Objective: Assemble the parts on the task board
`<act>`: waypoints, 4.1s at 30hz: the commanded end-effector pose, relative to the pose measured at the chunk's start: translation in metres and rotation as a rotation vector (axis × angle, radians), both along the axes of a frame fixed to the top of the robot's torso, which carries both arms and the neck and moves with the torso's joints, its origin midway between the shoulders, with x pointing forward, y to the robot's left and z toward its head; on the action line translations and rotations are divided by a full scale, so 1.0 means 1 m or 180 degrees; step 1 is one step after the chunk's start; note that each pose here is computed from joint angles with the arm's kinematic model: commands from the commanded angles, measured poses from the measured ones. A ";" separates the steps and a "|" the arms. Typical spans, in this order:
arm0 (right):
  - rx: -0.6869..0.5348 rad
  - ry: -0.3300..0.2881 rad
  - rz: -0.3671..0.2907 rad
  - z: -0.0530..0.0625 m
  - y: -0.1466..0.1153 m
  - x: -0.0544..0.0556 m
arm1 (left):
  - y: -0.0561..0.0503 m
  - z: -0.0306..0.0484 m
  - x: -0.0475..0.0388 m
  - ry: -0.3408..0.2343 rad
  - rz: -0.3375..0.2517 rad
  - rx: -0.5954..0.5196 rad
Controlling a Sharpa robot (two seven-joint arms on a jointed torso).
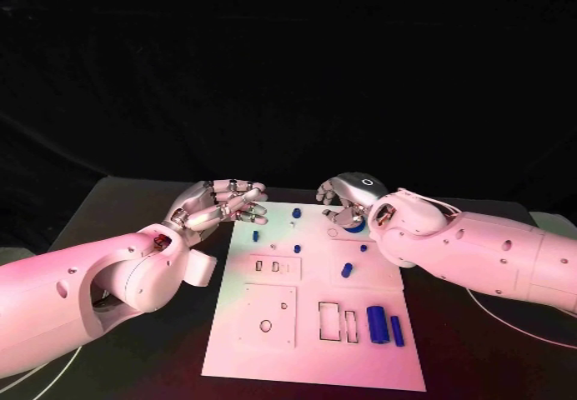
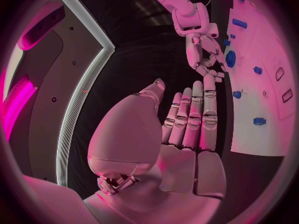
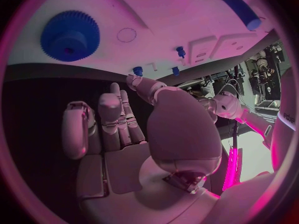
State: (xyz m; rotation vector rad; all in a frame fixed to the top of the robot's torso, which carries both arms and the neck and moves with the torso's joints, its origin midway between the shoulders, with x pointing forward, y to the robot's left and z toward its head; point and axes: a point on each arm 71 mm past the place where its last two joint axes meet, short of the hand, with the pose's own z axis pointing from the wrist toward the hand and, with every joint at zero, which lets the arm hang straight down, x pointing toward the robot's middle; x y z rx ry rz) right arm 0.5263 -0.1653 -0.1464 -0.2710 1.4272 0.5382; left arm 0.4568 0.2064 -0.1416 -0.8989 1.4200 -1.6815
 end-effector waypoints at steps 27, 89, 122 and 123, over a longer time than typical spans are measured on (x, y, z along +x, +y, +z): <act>0.0368 0.1013 -0.0581 -0.011 -0.061 0.009 | 0.002 0.0002 -0.0001 0.0009 -0.0056 -0.0042; 0.0128 0.0195 -0.0608 -0.015 -0.041 0.000 | 0.005 -0.0012 0.0022 0.0029 -0.0041 -0.0026; 0.0112 0.0106 0.0013 -0.015 0.072 -0.017 | 0.001 -0.0021 0.0040 0.0045 -0.0067 -0.0037; 0.0105 0.0116 0.0016 -0.016 0.072 -0.017 | 0.001 -0.0022 0.0041 0.0045 -0.0066 -0.0037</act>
